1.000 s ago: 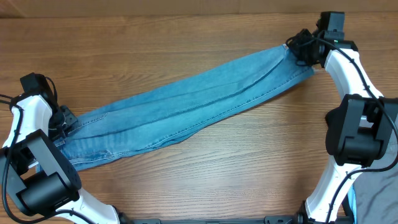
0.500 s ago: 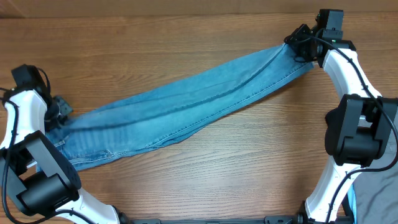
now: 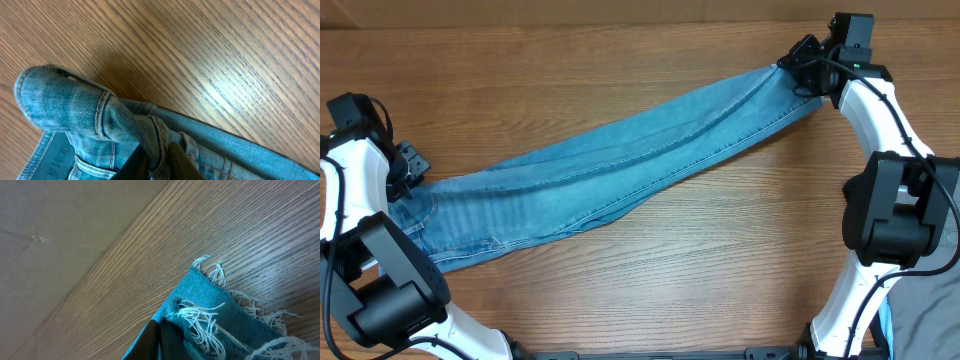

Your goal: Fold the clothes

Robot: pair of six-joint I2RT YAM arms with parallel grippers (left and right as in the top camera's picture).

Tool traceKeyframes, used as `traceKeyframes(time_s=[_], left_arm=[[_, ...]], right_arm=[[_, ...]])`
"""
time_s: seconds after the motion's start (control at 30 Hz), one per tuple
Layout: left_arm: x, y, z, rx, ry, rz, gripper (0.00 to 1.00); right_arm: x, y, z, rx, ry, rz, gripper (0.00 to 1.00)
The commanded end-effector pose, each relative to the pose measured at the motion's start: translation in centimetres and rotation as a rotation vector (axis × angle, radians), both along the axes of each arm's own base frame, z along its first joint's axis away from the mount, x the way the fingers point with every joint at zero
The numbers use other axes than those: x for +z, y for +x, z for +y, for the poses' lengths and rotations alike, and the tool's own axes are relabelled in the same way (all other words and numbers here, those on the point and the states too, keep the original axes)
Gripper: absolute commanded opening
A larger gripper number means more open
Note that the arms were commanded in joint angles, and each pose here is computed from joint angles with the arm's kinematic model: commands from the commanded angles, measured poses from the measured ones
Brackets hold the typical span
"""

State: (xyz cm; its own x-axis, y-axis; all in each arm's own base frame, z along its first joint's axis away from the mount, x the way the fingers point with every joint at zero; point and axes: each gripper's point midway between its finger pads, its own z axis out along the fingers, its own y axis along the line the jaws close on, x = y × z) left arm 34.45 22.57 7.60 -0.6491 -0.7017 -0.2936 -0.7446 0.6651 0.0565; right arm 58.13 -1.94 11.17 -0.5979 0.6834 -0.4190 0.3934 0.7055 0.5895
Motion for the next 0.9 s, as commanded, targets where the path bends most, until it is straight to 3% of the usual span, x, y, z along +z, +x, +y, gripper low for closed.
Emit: traceKeyframes(time_s=[0.0,0.13,0.47,0.5,0.53,0.57,0.6,0.8,0.87], left_arm=[[0.7,0.8,0.4,0.054,-0.045,-0.07,0.1],[2.3,0.8,1.3,0.071,-0.026,-0.111,0.04],[2.7,-0.1,2.3,0.028,0.002,-0.083,0.07],[2.7,-0.1,2.3,0.028,0.002,-0.083,0.23],[2.7,-0.2,2.3,0.028,0.0,-0.08,0.39],[2.6,-0.3,2.2,0.027,-0.004,-0.074,0.66],[2.5,-0.5,2.1,0.026,-0.007,-0.065,0.66],[2.9,-1.5,1.0,-0.061,-0.032,-0.016,0.62],[3.1,-1.8,0.0,-0.097,-0.067,-0.006,0.61]], right_arm=[[0.9,0.7,-0.4,-0.011,-0.007,-0.03,0.04],[1.8,1.2,0.5,0.064,0.004,-0.083,0.04],[2.3,1.6,0.6,0.071,0.005,-0.109,0.04],[2.2,1.5,0.6,0.071,0.005,-0.104,0.08],[2.0,1.3,0.5,0.07,0.006,-0.095,0.38],[1.3,0.7,0.0,0.069,0.004,-0.059,0.91],[0.8,0.2,-0.3,0.076,-0.006,-0.033,1.0],[-2.8,-5.0,-3.4,0.034,0.058,0.216,1.0],[-3.3,-6.7,-3.3,0.085,0.092,0.265,0.92]])
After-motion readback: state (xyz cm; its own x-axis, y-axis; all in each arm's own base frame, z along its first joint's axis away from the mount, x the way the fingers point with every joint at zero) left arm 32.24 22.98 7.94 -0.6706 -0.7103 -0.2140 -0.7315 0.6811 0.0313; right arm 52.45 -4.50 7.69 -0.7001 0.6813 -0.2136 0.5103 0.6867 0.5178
